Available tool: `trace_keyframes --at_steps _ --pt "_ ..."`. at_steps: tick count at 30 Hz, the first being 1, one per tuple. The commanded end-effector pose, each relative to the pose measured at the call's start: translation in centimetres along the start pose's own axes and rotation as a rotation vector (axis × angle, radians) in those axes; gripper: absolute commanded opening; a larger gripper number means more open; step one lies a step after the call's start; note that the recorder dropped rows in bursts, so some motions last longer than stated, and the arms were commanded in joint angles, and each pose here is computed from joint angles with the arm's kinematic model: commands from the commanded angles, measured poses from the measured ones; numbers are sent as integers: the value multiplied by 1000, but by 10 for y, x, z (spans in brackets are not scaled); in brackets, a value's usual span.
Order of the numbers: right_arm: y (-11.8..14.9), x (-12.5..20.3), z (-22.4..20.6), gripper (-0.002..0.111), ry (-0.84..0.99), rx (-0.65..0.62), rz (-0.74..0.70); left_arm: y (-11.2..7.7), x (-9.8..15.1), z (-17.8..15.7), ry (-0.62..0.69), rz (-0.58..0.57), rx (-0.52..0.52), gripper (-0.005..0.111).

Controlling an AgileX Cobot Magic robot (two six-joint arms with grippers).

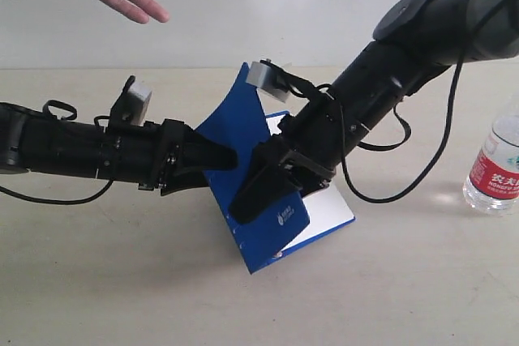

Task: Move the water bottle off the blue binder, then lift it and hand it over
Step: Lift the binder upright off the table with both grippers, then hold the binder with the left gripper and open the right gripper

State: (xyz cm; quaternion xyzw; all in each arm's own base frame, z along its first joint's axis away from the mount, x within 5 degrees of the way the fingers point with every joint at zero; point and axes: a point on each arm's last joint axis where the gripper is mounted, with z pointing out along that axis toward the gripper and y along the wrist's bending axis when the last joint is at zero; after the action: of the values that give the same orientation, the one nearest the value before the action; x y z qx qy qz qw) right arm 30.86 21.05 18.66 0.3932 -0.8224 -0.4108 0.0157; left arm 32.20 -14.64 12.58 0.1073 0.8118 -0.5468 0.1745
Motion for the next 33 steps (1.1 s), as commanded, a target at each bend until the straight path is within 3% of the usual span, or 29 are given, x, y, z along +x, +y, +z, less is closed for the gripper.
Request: trace_keyframes --at_steps 1,12,20,33 --pt "-1 3 9 69 81 74 5 -31 -1 9 8 45 176 4" --pt "-5 3 -3 69 87 257 -47 -11 -21 -33 -96 25 113 4" --pt "-15 0 -20 69 61 511 -68 -25 -26 -56 -87 102 85 4" --pt "-13 -7 -18 69 -16 479 -76 -44 -14 -31 14 165 124 4"
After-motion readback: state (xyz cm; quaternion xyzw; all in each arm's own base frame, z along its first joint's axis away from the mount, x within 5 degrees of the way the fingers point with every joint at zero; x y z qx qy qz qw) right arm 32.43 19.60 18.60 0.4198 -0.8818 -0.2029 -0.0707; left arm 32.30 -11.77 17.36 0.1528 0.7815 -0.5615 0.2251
